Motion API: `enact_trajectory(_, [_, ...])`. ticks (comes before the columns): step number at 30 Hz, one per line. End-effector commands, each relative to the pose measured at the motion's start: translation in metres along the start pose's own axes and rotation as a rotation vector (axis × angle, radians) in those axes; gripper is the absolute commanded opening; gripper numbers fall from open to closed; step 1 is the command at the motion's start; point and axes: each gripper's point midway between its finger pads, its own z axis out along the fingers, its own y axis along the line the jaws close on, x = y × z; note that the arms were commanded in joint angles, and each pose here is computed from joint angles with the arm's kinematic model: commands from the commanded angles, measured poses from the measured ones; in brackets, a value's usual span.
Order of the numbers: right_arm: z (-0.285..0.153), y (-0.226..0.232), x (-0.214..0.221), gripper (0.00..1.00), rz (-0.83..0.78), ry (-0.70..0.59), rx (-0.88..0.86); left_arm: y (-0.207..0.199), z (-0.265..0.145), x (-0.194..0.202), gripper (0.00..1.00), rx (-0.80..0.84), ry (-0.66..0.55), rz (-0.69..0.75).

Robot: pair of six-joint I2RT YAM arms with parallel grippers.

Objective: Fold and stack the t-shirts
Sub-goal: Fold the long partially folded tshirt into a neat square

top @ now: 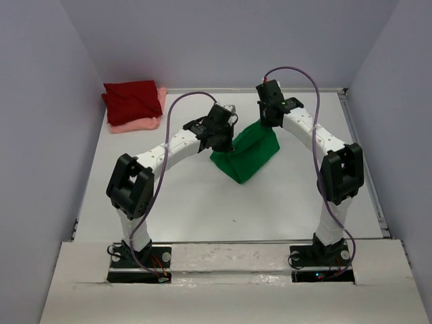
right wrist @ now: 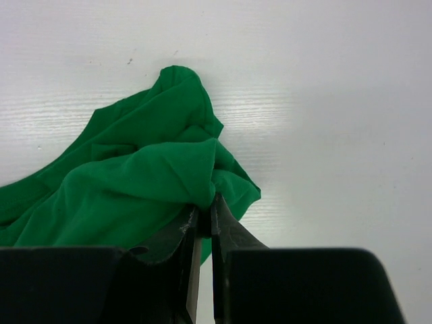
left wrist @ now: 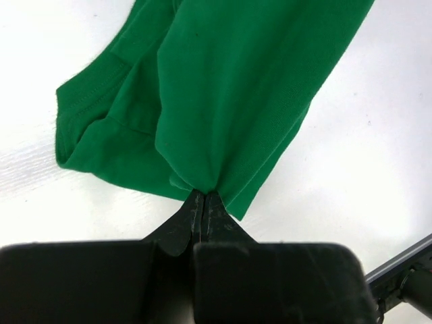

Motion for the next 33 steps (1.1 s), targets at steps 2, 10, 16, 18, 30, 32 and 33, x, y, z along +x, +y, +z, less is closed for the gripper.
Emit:
enact_trajectory(2, [-0.012,-0.006,-0.029,0.0,-0.02,-0.101,-0.014,0.011,-0.032,-0.007,0.0,-0.064,-0.056,-0.037])
enact_trajectory(10, [0.007,0.033,-0.044,0.0,-0.082,-0.088,-0.172,0.017,-0.03,0.003,0.0,-0.08,-0.041,-0.044])
enact_trajectory(16, [0.034,0.061,-0.043,0.0,-0.143,-0.048,-0.266,0.024,-0.016,0.008,0.0,-0.077,-0.007,-0.042])
enact_trajectory(18, [0.039,0.069,-0.043,0.09,-0.159,-0.036,-0.299,0.023,-0.012,0.006,0.0,-0.071,-0.003,-0.035])
enact_trajectory(30, [0.043,0.121,-0.019,0.53,-0.243,0.006,-0.638,0.031,0.001,0.023,0.0,-0.045,0.034,-0.053])
enact_trajectory(32, [0.041,0.123,-0.02,0.61,-0.25,0.002,-0.654,0.031,0.002,0.025,0.0,-0.045,0.034,-0.058])
enact_trajectory(33, [0.039,0.125,-0.02,0.66,-0.256,0.001,-0.666,0.032,0.002,0.026,0.0,-0.049,0.034,-0.056])
